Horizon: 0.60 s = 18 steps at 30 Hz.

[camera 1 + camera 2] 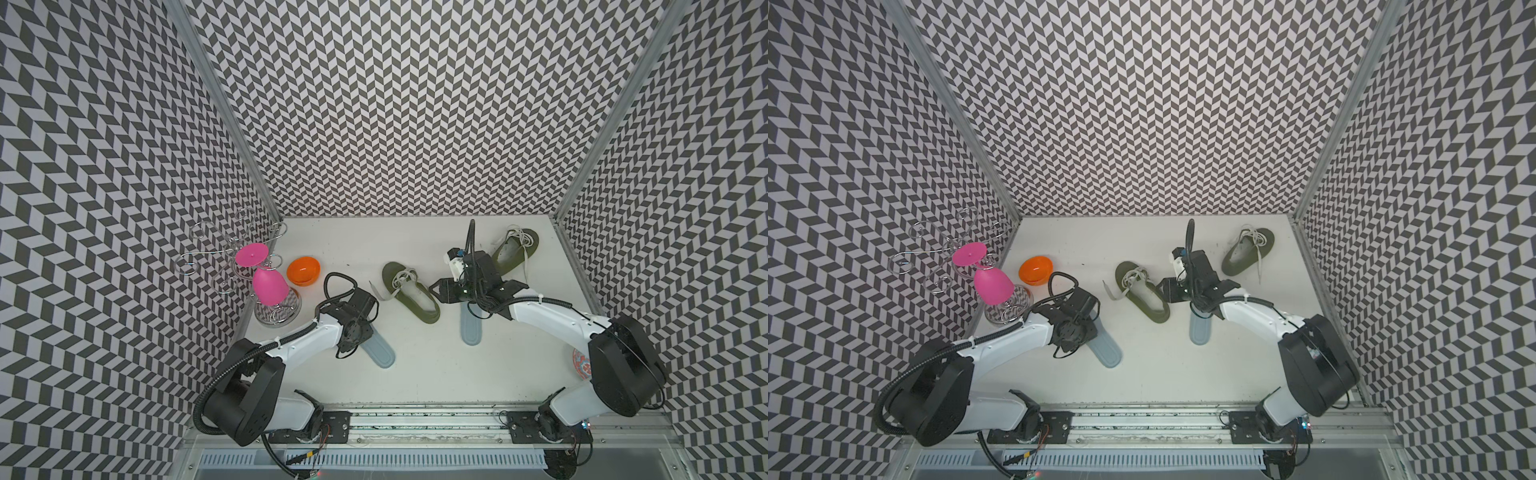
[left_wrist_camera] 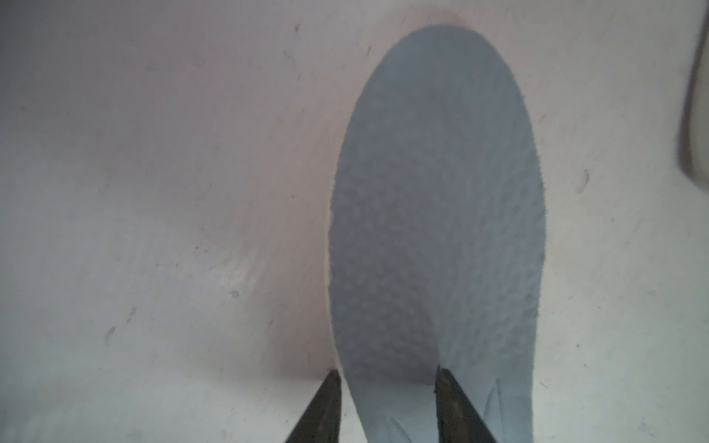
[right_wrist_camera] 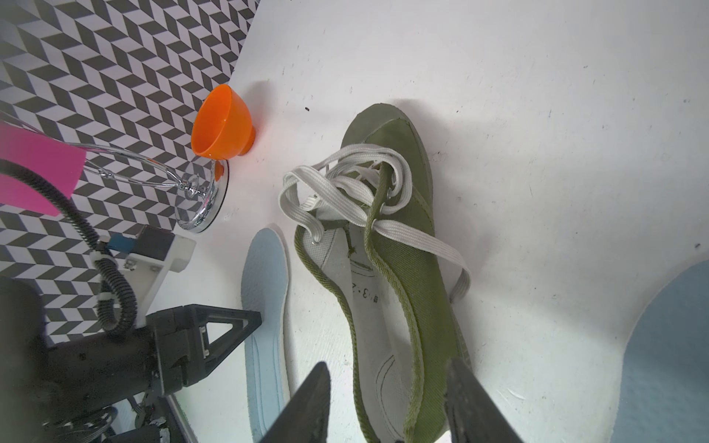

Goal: Insert the insole into the shoe
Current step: Pick up the insole from the center of the board.

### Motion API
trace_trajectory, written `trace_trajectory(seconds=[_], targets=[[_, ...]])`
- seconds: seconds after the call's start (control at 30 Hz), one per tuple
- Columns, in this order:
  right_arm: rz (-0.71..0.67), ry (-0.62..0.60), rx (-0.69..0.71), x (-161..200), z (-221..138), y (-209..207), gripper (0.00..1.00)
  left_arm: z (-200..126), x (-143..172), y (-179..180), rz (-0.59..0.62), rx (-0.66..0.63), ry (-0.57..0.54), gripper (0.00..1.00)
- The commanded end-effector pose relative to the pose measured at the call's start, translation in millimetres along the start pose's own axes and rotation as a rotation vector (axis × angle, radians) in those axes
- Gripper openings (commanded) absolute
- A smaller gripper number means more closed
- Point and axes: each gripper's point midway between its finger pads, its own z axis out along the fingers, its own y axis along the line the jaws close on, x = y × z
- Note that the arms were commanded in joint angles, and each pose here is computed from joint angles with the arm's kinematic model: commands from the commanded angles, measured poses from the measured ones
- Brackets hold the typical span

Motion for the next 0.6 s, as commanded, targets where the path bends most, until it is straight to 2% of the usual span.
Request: trace_trajectory(seconds=[0.0, 0.07, 0.17, 0.23, 0.47, 0.57], targets=[[-0.032, -0.045, -0.015, -11.5, -8.3, 6.5, 0.49, 5.8, -0.4, -0.4, -0.047, 0.010, -0.014, 0.32], [-0.034, -0.048, -0.014, -12.7, -8.7, 6.7, 0.49, 8.5, 1.6, 3.5, -0.051, 0.001, -0.013, 0.24], [-0.037, -0.048, -0.014, -14.4, -9.0, 7.8, 0.49, 7.9, -0.1, 3.4, -0.050, 0.008, -0.024, 0.06], [-0.042, -0.042, -0.015, -14.2, -8.8, 8.1, 0.49, 1.6, -7.1, -2.4, -0.042, 0.025, -0.050, 0.00], [-0.113, 0.047, -0.091, -7.0, -11.4, 25.8, 0.50, -41.0, -45.0, -36.1, 0.024, 0.134, -0.187, 0.00], [-0.120, 0.040, -0.171, -9.3, -23.2, 44.0, 0.51, -65.0, -55.7, -53.5, 0.055, 0.201, -0.228, 0.00]])
